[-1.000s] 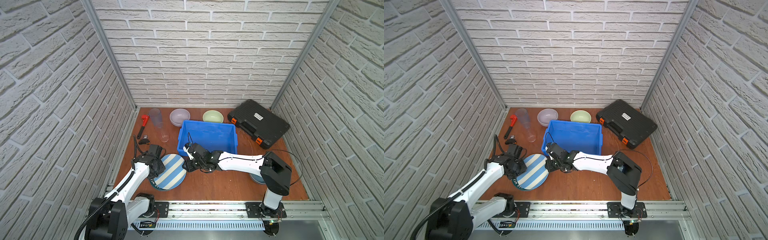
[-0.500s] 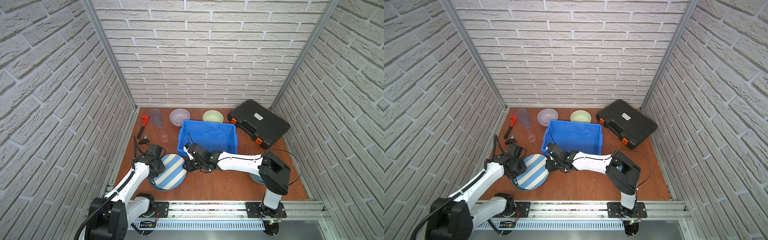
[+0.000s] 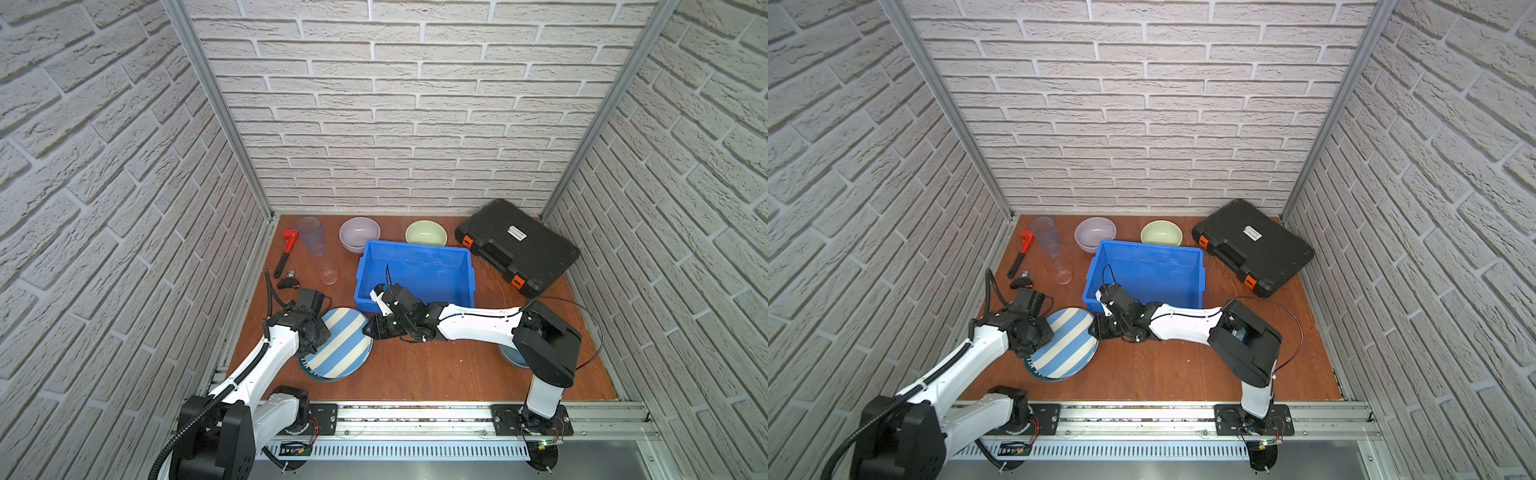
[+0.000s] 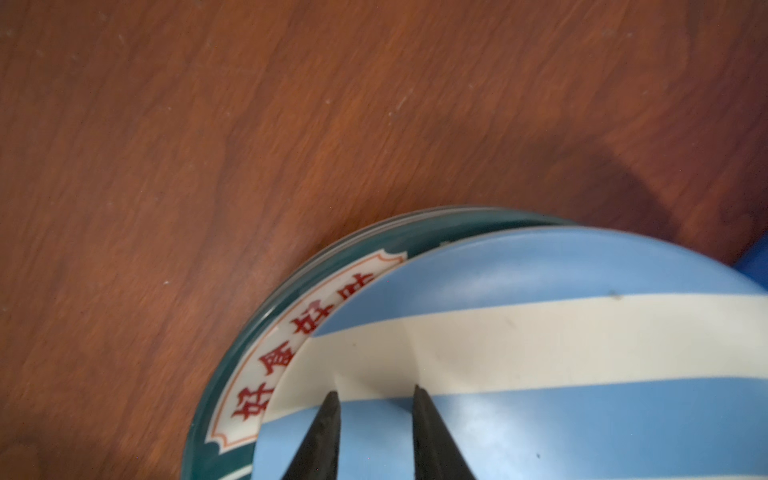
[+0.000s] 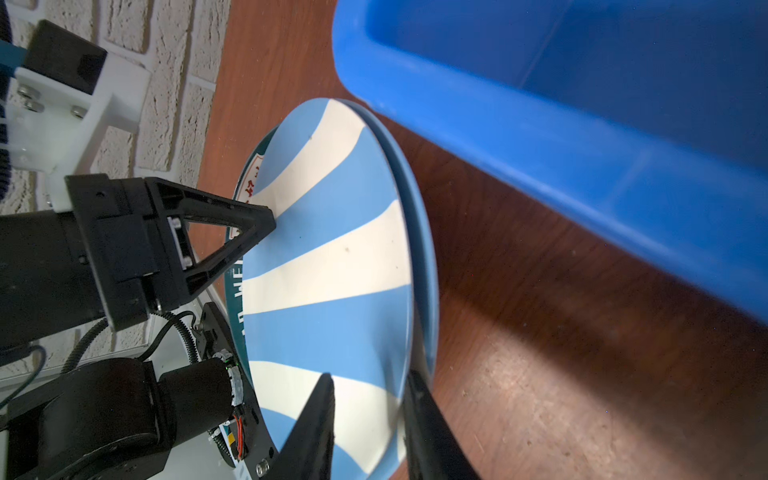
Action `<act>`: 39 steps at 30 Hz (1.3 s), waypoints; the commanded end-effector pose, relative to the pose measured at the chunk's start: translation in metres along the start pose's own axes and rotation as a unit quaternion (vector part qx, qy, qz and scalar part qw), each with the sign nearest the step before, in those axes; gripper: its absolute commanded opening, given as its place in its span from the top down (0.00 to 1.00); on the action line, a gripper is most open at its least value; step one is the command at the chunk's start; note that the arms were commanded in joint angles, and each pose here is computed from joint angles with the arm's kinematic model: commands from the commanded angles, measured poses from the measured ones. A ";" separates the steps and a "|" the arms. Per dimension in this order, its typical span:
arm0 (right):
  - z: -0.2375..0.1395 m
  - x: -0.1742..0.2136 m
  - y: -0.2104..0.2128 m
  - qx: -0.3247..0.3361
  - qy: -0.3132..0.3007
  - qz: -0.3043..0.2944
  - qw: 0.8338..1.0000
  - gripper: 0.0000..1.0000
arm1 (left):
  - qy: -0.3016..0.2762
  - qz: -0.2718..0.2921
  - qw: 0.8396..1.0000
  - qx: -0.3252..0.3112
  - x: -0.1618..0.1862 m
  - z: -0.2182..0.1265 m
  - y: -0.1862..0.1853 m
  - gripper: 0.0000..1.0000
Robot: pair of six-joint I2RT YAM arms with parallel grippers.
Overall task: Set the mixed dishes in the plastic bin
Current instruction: 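Pinch the top striped plate's edge with the right gripper and tilt it up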
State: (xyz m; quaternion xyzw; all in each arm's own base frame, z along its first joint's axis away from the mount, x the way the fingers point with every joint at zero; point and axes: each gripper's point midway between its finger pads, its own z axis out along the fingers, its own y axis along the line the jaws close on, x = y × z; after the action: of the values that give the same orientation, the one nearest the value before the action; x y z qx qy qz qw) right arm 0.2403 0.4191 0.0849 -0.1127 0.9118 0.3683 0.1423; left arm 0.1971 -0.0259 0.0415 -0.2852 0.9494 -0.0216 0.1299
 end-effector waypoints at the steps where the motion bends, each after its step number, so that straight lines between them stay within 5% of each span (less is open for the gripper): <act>1: 0.011 0.006 0.009 -0.016 0.017 -0.006 1.000 0.65 | 0.046 0.008 0.999 -0.011 0.024 0.017 0.009 0.69; 16: 0.025 0.017 -0.011 0.056 0.047 -0.007 0.997 0.62 | 0.052 0.007 0.999 -0.007 0.030 0.026 0.010 0.70; 23: 0.015 0.015 -0.030 0.172 0.045 -0.071 0.982 0.65 | 0.054 0.002 0.999 -0.002 0.035 0.031 0.012 0.70; 32: 0.038 0.021 0.011 0.015 0.046 0.005 0.999 0.67 | 0.056 0.001 0.998 0.003 0.037 0.033 0.011 0.70; 39: 0.049 0.020 0.012 -0.030 0.039 0.042 0.998 0.74 | 0.055 -0.002 0.998 0.015 0.040 0.034 0.010 0.70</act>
State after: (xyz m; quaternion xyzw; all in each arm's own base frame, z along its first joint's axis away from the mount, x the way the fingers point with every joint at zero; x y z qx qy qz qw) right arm 0.2505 0.4440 0.0701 -0.0817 0.9184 0.3630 0.1344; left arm 0.2268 -0.0289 0.0423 -0.2865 0.9340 -0.0535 0.2069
